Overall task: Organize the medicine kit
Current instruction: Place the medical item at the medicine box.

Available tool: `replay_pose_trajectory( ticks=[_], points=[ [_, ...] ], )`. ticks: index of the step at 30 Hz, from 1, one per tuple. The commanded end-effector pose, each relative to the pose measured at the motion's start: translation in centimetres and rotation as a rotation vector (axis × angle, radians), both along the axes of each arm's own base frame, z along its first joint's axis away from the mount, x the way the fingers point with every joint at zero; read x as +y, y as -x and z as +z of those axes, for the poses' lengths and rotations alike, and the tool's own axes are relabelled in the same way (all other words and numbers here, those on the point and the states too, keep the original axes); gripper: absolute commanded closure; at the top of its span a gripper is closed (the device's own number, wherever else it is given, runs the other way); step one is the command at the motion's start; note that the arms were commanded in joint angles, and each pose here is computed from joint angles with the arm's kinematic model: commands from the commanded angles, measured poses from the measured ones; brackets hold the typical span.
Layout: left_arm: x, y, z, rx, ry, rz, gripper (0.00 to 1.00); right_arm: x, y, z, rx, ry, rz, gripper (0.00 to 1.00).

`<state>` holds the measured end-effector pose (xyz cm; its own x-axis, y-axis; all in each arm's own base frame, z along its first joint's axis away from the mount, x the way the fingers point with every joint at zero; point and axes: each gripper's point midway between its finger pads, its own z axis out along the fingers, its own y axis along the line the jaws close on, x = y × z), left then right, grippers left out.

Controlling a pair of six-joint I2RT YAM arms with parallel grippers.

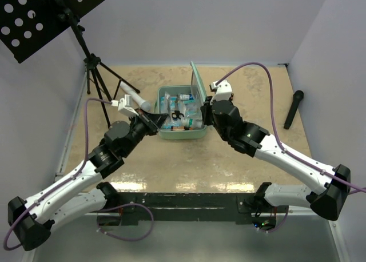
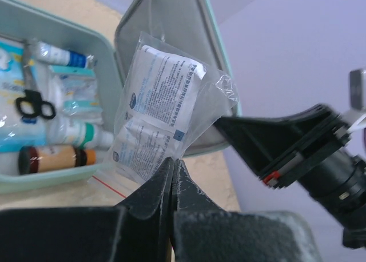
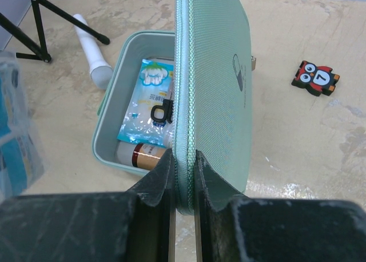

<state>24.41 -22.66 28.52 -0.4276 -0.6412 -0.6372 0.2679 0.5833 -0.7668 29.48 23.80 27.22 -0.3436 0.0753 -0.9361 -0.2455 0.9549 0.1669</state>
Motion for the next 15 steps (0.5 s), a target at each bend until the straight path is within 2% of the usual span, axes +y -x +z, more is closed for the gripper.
replay_pose_trajectory(
  ticks=[1,7,11,15],
  points=[
    [-1.2,-1.5,7.0,-0.155,0.245,-0.095,1.0,-0.1,0.7,-2.1,0.075,0.05,0.021,1.0],
    [-3.1,-2.8,10.0,-0.24,0.403,-0.235,1.0,-0.2,0.8,-2.4,0.08,0.059,0.019,1.0],
    [-5.4,-3.5,10.6,-0.242,0.459,-0.358,1.0,-0.4,0.8,-2.6,0.083,0.065,0.015,1.0],
    [-5.8,-4.0,10.2,-0.231,0.535,-0.381,1.0,-0.5,0.8,-2.2,0.08,0.066,0.01,1.0]
  ],
)
